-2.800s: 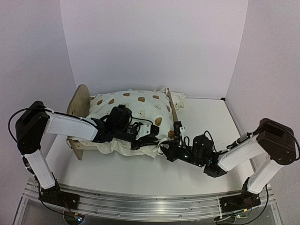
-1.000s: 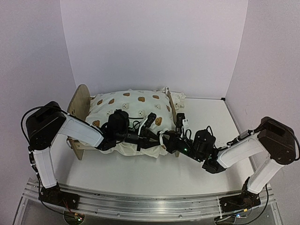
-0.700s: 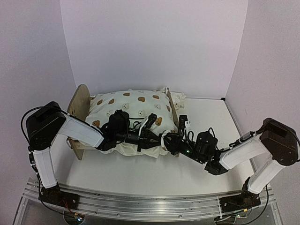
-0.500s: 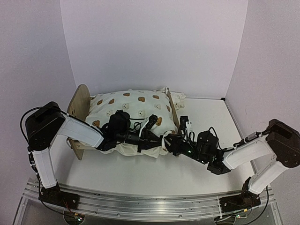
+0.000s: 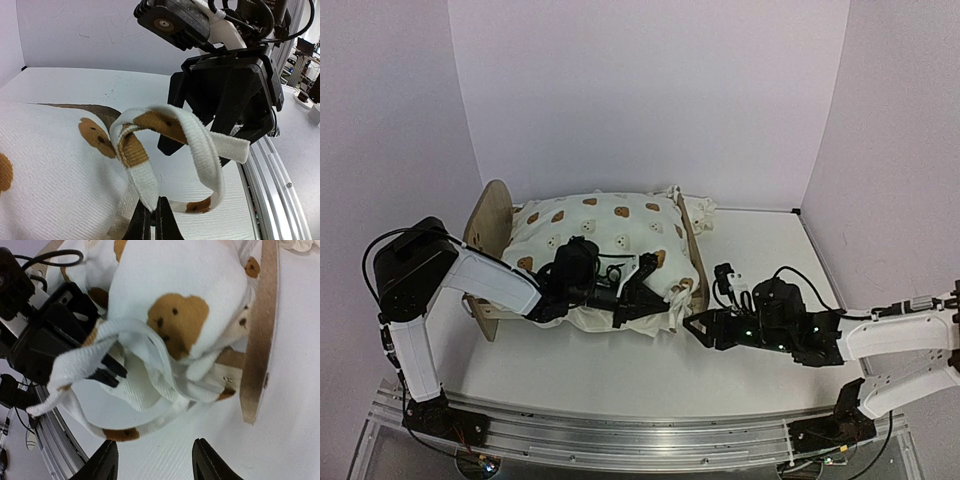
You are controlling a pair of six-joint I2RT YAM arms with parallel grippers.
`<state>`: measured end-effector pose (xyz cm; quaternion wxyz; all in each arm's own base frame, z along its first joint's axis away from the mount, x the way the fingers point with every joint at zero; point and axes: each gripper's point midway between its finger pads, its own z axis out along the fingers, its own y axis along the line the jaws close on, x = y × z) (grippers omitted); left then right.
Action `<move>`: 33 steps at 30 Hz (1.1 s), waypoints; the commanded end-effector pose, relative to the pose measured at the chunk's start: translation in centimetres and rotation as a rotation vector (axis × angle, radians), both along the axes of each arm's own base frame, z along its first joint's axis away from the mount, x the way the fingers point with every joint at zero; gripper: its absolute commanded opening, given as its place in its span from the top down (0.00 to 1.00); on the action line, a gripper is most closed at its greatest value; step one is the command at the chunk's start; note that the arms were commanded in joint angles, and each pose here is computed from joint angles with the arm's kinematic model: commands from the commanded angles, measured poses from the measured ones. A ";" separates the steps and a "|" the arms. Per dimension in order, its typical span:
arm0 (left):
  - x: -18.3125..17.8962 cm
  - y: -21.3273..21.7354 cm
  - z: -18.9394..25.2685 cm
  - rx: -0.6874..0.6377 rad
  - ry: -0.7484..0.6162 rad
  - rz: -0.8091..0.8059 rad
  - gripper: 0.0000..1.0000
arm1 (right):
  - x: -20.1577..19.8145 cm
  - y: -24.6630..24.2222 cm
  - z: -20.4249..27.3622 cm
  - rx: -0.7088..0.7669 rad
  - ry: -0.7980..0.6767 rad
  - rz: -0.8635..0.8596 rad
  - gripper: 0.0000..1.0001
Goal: Set up the pet bed
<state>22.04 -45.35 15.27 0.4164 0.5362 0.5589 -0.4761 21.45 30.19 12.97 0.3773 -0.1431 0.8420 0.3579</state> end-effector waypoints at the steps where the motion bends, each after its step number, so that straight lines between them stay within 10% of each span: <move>1: -0.8 -0.1 -0.2 0.015 -0.073 -0.025 1.00 | -2.8 -2.4 -2.5 -0.130 0.121 0.041 0.49; 7: -1.0 -0.5 0.0 0.010 -0.101 -0.029 1.00 | -3.4 -1.1 0.5 -0.022 0.148 0.078 0.46; 10: -0.9 -0.5 0.3 0.010 -0.107 -0.026 1.00 | -3.2 -0.1 2.4 0.057 0.194 0.061 0.15; 12: -1.0 -0.5 0.3 0.011 -0.107 -0.028 1.00 | -3.0 0.6 3.6 0.115 0.210 0.050 0.14; 33: -1.5 -0.5 0.6 0.003 -0.130 -0.033 1.00 | -1.9 3.4 4.4 0.179 0.243 0.066 0.72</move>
